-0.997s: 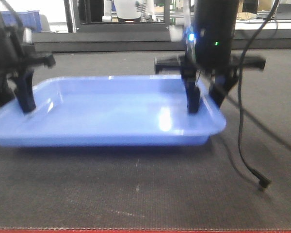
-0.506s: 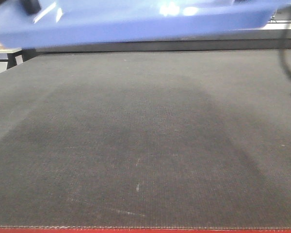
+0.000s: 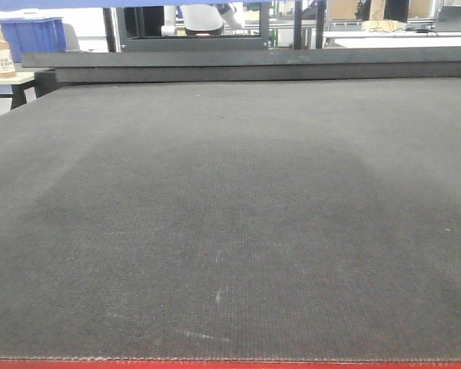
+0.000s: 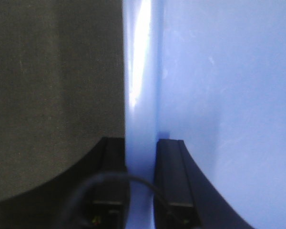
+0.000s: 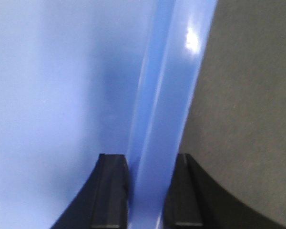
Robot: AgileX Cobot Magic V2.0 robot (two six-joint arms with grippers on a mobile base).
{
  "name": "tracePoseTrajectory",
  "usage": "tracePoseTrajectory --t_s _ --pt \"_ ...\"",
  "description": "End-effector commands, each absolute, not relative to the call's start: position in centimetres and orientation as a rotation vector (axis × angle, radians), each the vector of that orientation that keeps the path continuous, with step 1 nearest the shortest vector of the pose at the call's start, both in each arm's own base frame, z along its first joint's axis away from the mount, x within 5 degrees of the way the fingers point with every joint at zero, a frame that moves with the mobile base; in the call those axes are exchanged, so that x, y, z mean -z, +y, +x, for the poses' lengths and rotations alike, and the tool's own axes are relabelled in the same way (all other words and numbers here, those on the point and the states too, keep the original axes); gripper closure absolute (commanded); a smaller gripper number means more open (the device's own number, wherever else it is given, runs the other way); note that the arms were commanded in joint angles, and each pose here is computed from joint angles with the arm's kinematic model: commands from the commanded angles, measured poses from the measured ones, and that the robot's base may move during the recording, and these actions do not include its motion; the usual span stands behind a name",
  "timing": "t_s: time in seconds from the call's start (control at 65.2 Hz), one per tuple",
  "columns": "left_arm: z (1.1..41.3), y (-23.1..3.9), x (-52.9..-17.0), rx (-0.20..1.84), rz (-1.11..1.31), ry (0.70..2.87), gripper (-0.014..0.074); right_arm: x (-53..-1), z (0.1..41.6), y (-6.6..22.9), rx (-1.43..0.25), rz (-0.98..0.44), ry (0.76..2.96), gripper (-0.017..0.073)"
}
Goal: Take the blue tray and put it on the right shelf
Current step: 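Lift the blue tray up off the table with both grippers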
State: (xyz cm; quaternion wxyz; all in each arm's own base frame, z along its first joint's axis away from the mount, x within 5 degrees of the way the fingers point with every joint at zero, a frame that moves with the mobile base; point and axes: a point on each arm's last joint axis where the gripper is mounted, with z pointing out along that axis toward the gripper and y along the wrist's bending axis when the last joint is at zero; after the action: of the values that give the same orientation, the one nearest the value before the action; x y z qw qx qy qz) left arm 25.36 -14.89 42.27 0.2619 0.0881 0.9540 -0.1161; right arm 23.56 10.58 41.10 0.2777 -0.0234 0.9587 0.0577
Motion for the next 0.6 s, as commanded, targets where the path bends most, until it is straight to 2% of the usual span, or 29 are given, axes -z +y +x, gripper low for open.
tracePoseTrajectory --t_s 0.0,0.583 --pt "23.6 -14.3 -44.1 0.324 0.251 2.572 0.0635 -41.7 23.0 10.5 -0.188 -0.108 2.525 0.0503" --pt "24.7 -15.2 -42.7 0.323 0.269 2.626 0.0637 -41.7 23.1 10.6 -0.199 -0.109 2.505 0.0503"
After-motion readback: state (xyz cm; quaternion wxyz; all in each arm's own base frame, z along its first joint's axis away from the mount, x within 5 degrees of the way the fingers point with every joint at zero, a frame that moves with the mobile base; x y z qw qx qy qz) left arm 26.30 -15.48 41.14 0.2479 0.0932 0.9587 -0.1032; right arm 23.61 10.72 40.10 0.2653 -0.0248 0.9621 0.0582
